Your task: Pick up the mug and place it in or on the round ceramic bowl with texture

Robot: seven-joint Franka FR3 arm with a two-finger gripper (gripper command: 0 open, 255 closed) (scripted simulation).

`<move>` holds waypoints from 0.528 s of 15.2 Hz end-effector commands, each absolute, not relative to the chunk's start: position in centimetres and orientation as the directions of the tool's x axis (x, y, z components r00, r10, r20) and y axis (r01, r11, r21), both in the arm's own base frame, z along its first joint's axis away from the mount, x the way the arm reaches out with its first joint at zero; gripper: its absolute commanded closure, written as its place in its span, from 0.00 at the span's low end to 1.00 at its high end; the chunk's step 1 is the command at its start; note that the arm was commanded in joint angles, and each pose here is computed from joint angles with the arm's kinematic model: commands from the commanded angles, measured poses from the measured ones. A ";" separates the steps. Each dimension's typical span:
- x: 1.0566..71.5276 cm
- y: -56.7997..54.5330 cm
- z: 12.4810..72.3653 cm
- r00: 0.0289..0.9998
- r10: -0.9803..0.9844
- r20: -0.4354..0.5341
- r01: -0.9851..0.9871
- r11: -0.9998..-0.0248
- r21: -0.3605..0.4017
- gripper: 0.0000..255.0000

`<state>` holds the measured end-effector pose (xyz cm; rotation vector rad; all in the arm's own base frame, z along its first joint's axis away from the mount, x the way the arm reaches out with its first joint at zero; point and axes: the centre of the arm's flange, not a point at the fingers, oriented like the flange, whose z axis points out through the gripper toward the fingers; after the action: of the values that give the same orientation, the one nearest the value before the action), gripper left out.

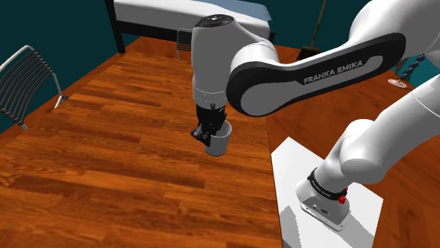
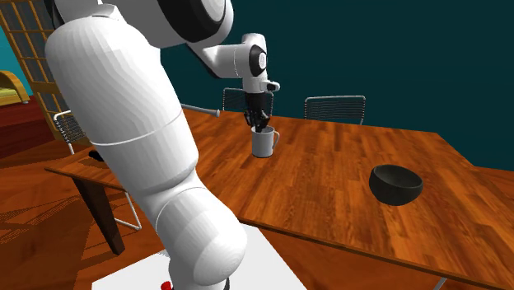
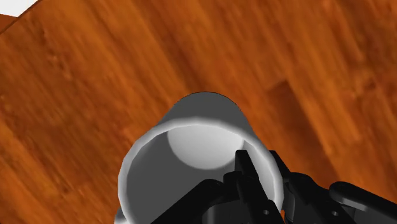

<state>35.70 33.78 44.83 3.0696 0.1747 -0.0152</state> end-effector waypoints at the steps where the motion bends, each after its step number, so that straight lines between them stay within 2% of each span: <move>1: 35.7 33.9 45.9 0.993 0.113 -0.014 0.114 -0.991 0.067 1.00; 8: 35.7 33.9 49.6 0.993 0.113 -0.014 0.114 -0.991 0.067 1.00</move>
<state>35.85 33.89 48.91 3.0693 0.1747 -0.0151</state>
